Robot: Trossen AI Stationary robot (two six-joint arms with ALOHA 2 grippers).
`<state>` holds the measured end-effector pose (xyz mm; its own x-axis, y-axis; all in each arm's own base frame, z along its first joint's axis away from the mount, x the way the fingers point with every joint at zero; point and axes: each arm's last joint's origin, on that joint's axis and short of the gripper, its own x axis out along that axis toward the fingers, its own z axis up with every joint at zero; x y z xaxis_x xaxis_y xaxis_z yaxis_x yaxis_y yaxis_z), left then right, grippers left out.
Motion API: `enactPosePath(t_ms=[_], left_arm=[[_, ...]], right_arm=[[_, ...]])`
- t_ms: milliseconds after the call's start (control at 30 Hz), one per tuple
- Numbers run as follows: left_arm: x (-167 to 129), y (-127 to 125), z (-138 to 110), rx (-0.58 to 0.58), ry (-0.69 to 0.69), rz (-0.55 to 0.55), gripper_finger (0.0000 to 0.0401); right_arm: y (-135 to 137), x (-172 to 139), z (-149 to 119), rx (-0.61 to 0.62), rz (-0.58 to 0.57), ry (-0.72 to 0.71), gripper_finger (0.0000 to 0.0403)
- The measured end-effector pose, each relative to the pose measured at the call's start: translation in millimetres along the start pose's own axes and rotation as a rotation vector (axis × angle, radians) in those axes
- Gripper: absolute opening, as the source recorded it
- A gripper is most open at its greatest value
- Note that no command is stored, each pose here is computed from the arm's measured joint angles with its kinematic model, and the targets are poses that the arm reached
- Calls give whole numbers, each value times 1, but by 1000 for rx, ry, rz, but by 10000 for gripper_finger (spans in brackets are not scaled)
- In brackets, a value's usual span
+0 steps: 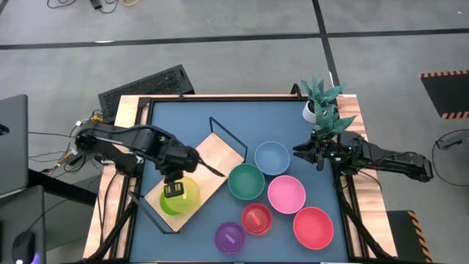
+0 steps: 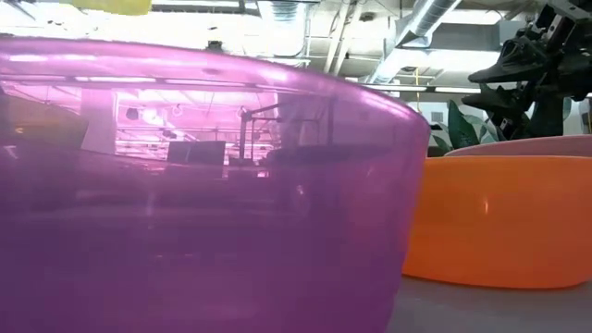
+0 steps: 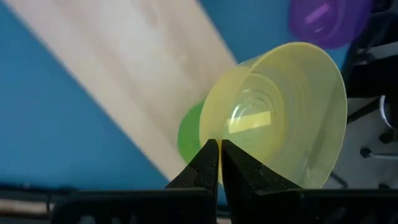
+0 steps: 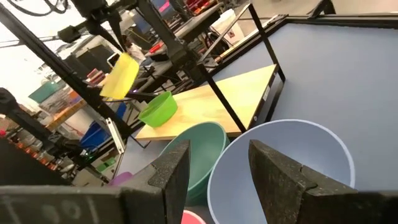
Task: Place and stack bowls onto a shelf
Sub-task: Stack the yellow bowl on top of the small green bowl on the shelf
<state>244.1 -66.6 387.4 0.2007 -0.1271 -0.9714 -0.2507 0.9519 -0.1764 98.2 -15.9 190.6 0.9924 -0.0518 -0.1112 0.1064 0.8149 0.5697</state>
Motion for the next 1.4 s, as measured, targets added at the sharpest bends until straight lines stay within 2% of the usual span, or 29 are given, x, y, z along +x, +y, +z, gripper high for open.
enactPosePath(t_ms=[167,633,767,1033,1267,1400], left_arm=[[15,11,-23,-49,39,-7,0],[66,36,-58,-107,29,-65,0],[76,38,-61,-103,1,-84,0],[96,42,-66,-84,46,-80,0],[99,43,-65,-64,27,-73,1],[99,43,-65,-65,27,-72,15]], right_arm=[[-1,0,0,0,-22,-15,189],[-1,0,1,1,-25,-17,189],[-1,0,1,1,-25,-17,189],[-1,0,1,1,-40,-28,189],[-1,0,1,1,-40,-28,189],[-1,0,1,1,-40,-28,189]])
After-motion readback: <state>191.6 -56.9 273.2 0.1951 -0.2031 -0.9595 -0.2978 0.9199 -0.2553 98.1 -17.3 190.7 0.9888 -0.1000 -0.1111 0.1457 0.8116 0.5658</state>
